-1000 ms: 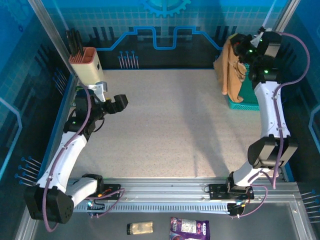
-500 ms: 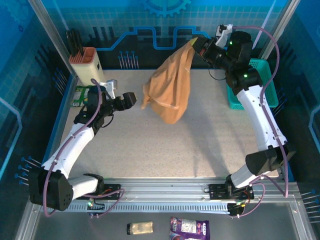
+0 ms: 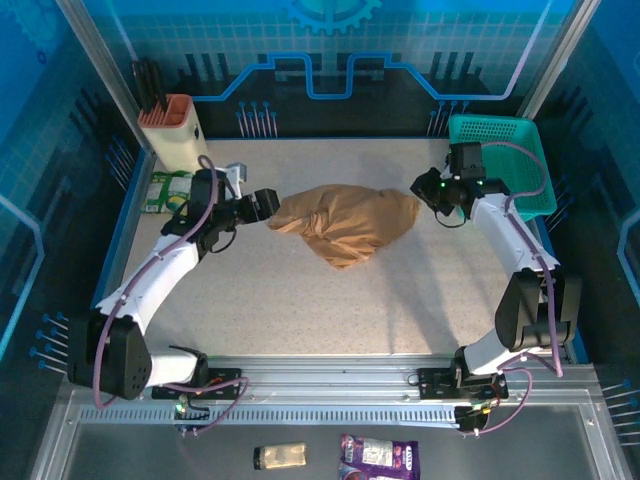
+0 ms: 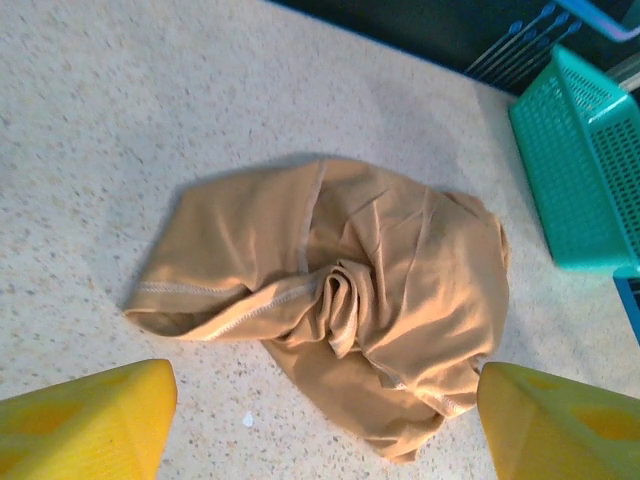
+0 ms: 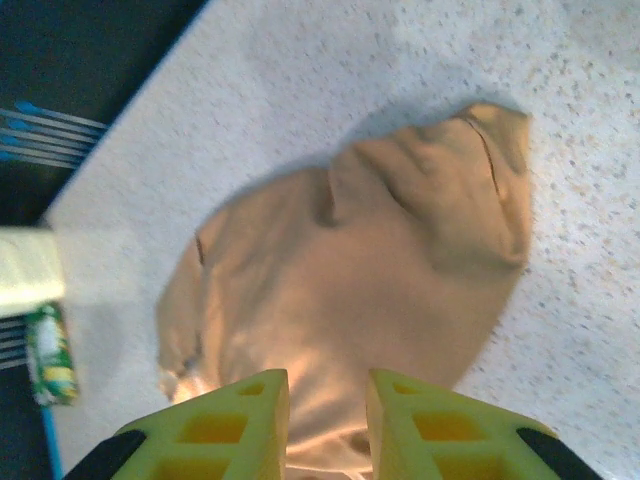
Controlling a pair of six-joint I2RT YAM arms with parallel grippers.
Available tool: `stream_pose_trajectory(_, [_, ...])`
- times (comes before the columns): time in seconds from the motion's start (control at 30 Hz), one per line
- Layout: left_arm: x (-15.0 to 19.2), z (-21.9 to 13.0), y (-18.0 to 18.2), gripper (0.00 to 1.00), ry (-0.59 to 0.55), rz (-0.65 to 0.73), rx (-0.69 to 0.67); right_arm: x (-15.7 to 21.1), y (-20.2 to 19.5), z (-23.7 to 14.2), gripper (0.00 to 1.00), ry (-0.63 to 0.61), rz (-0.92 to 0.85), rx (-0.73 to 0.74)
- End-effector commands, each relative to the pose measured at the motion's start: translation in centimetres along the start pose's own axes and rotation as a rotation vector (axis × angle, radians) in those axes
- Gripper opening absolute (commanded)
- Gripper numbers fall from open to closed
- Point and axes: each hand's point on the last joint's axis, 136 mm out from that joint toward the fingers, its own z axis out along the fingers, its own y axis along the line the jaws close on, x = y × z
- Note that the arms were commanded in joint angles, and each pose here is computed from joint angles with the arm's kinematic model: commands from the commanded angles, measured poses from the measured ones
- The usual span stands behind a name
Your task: Fold the inside-out t-shirt
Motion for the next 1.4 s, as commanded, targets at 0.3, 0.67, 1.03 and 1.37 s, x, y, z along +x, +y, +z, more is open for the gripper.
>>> stream_pose_trajectory(0.3, [3.6,6.8,-3.9,0.64,0.218,0.018,0.046,13.4,0.3,3.0,0.30,0.235,-0.427,0.078])
stream_pose_trajectory(0.67, [5.8,14.0,-3.3,0.54,0.374,0.025,-0.062,19.2,-2.6,9.0,0.38,0.373,-0.442,0.106])
stream_pose_trajectory(1.03, [8.2,17.0,-1.7,0.53,0.473,0.019,-0.117,19.1,-2.8,11.0,0.34,0.357,-0.441,0.108])
stream_pose_trajectory(1.37, [8.4,17.5,-1.6,0.18,0.473,0.031,-0.126,16.6,-1.3,8.3,0.00,0.262,-0.472,0.114])
